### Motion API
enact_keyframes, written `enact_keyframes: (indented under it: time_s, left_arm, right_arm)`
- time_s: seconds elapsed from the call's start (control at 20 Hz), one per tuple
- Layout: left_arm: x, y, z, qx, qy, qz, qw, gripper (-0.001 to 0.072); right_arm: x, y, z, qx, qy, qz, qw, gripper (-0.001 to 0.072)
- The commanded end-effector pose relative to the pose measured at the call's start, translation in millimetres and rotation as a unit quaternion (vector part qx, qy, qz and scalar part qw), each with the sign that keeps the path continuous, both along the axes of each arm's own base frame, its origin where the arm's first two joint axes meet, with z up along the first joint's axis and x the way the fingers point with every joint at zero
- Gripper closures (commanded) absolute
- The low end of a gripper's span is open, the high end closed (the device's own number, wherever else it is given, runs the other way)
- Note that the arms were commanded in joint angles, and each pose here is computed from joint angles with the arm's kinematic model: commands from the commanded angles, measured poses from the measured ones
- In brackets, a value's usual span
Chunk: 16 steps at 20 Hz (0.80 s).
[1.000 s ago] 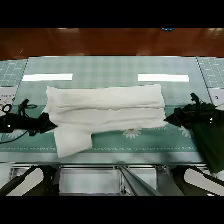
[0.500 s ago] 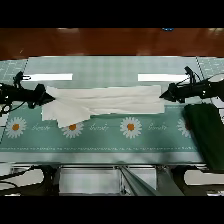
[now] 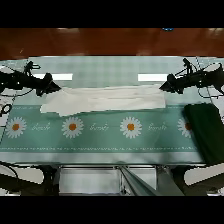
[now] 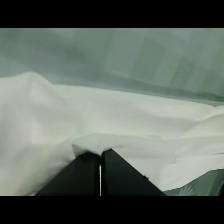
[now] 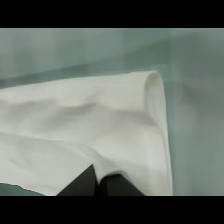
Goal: Fold the shirts.
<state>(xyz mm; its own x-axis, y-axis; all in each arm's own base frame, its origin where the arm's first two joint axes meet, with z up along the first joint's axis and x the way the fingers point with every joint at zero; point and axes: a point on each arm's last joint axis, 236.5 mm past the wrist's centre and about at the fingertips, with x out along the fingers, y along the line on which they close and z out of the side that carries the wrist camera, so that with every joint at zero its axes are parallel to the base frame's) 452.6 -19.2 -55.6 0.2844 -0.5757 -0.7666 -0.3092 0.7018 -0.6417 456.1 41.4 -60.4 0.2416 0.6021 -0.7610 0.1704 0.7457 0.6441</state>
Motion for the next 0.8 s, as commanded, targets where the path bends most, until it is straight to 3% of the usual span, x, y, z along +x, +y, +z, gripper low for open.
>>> enact_keyframes:
  time_s: [0.0,0.35,0.4,0.45,0.5,0.65,0.75]
  left_arm:
    - [13,-2,-10,0.002,-0.002,-0.002,1.000,0.0691]
    - [32,-2,-20,0.022,-0.026,0.015,0.999,0.0691]
    - [33,-2,-20,0.023,-0.027,0.017,0.999,0.0624]
    - [30,-4,-19,0.019,-0.023,0.012,0.999,0.0376]
    - [26,-4,-12,0.014,-0.016,-0.001,1.000,0.0204]
    - [18,24,28,0.015,-0.021,-0.003,1.000,0.0202]
    - [15,62,69,0.067,-0.074,0.036,0.994,0.0202]
  right_arm:
    - [6,-2,-10,-0.001,0.006,-0.004,1.000,0.0687]
    - [10,-5,-23,-0.002,0.012,-0.017,1.000,0.0686]
    - [13,-6,-23,-0.003,0.007,-0.022,1.000,0.0592]
    - [13,-6,-22,-0.002,0.008,-0.024,1.000,0.0323]
    - [11,-8,-19,-0.004,0.009,-0.018,1.000,0.0305]
    - [-7,-45,16,-0.025,0.022,0.004,0.999,0.0305]
    - [-22,-89,43,-0.056,0.011,-0.021,0.998,0.0305]
